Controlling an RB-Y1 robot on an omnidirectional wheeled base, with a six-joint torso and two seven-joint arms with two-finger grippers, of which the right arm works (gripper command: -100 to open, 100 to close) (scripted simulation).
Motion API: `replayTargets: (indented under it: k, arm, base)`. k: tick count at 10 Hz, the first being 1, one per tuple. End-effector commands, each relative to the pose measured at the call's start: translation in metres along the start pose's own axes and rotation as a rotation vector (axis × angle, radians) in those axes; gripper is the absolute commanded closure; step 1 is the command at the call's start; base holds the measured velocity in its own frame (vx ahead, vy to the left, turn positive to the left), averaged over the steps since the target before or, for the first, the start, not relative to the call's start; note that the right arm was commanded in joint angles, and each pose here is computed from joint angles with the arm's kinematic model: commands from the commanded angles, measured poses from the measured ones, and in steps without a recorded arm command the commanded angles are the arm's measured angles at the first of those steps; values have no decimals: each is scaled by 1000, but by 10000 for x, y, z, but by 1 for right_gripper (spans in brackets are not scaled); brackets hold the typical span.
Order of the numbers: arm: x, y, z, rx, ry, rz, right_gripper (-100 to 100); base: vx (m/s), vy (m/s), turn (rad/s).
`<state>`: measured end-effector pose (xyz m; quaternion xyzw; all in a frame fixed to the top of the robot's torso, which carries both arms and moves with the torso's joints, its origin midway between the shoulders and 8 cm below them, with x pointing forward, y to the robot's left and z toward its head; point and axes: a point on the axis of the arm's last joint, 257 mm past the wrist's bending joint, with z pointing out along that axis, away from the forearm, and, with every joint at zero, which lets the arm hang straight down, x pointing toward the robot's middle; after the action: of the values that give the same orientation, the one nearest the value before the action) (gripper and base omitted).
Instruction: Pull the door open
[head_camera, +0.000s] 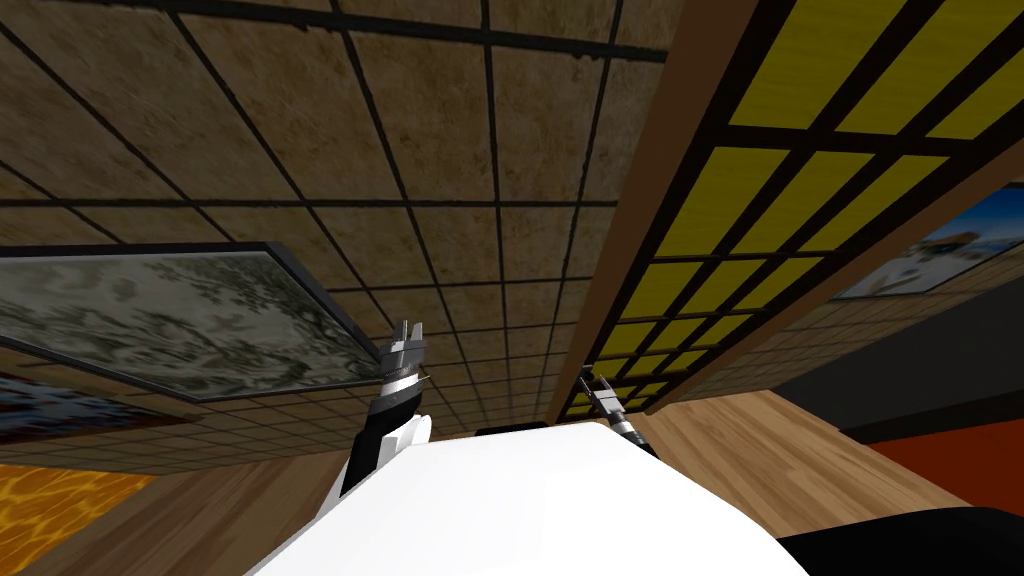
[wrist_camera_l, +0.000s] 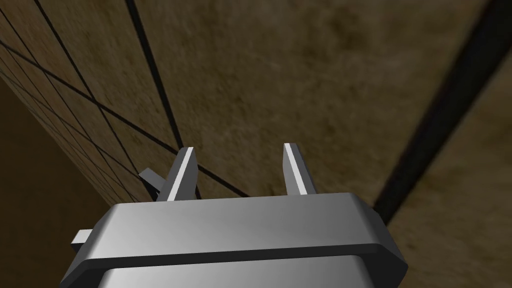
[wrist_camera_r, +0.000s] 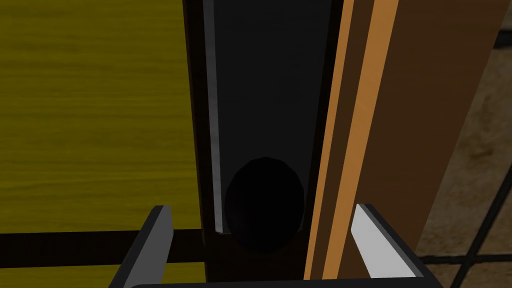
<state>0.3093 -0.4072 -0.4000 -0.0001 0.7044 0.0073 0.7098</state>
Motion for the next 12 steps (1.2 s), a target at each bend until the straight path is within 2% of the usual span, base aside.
replayTargets:
  k: [1, 6, 7, 12]
  arm:
    - [0, 2, 0, -1, 0, 1, 100]
    - [0, 2, 0, -1, 0, 1, 100]
    - [-8, -9, 15, 5, -4, 44, 100]
    - [-23, -15, 62, 14, -13, 158, 100]
  base:
    - [0, 0, 0]
    - [0, 0, 0]
    - [-26, -11, 39]
    - [-31, -14, 38]
